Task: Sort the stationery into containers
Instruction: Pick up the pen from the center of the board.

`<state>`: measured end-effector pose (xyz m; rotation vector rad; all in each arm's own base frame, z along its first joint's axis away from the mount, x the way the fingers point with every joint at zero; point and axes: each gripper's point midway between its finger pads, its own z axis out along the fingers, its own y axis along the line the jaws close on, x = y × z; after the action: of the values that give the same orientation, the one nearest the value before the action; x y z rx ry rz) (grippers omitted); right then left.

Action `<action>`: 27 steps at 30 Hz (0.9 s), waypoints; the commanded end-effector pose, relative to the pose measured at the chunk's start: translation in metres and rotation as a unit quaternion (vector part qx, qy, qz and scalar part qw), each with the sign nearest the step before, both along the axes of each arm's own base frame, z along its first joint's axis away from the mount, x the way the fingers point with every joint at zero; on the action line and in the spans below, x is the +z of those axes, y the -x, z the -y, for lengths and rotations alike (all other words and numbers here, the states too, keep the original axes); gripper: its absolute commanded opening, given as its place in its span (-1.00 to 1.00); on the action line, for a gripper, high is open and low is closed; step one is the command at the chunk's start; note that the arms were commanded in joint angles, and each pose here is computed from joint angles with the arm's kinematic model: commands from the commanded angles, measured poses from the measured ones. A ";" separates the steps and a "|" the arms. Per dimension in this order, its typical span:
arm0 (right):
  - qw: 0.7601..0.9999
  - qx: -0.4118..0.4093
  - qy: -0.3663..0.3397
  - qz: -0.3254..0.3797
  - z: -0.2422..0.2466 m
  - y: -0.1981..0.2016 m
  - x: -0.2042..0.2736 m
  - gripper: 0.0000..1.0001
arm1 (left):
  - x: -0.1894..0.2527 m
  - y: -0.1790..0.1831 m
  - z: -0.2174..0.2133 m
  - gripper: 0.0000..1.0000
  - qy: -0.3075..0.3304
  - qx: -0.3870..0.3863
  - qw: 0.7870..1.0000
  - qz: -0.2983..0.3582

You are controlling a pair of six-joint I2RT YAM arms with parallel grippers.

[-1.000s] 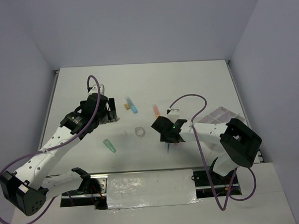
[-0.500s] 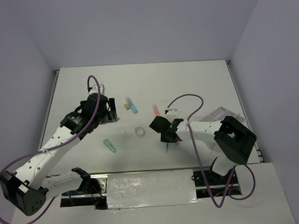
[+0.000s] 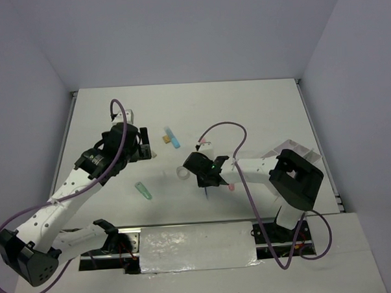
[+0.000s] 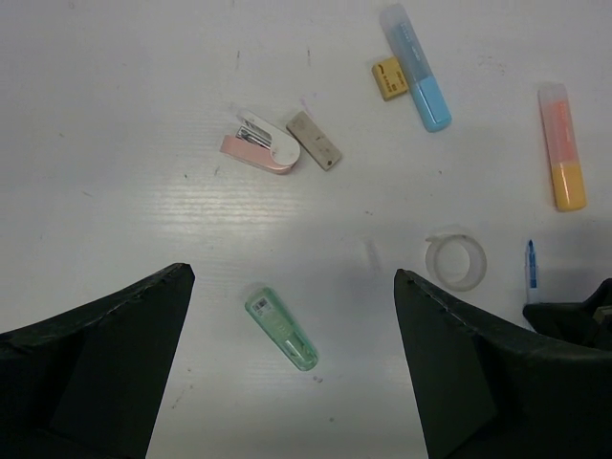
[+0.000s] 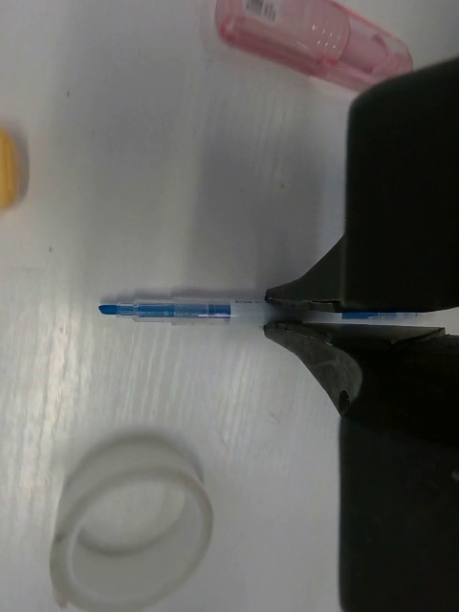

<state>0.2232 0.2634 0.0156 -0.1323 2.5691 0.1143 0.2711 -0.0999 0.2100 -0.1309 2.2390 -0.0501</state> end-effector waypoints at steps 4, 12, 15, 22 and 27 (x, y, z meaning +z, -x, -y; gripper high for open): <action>0.995 0.051 -0.081 0.038 -0.041 -0.009 0.044 -1.00 | 0.013 -0.004 -0.006 0.99 0.003 0.017 1.000 0.026; 0.987 0.071 -0.118 0.087 -0.040 -0.012 0.102 -1.00 | 0.018 -0.002 -0.008 0.99 0.012 0.025 0.999 0.038; 0.980 0.091 -0.144 0.104 -0.040 -0.007 0.127 -1.00 | 0.020 -0.002 -0.008 0.99 0.016 0.027 0.999 0.042; 0.957 0.167 -0.176 0.158 -0.041 0.005 0.179 -1.00 | 0.020 -0.001 -0.010 0.99 0.020 0.036 0.998 0.042; 0.927 0.247 -0.182 0.214 -0.046 0.015 0.202 -1.00 | 0.021 -0.002 -0.009 0.99 0.025 0.040 0.998 0.043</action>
<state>0.2114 0.2995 0.1876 -0.4596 2.1458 0.6194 0.2695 -0.0919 0.2226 -0.1986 2.1837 -0.0513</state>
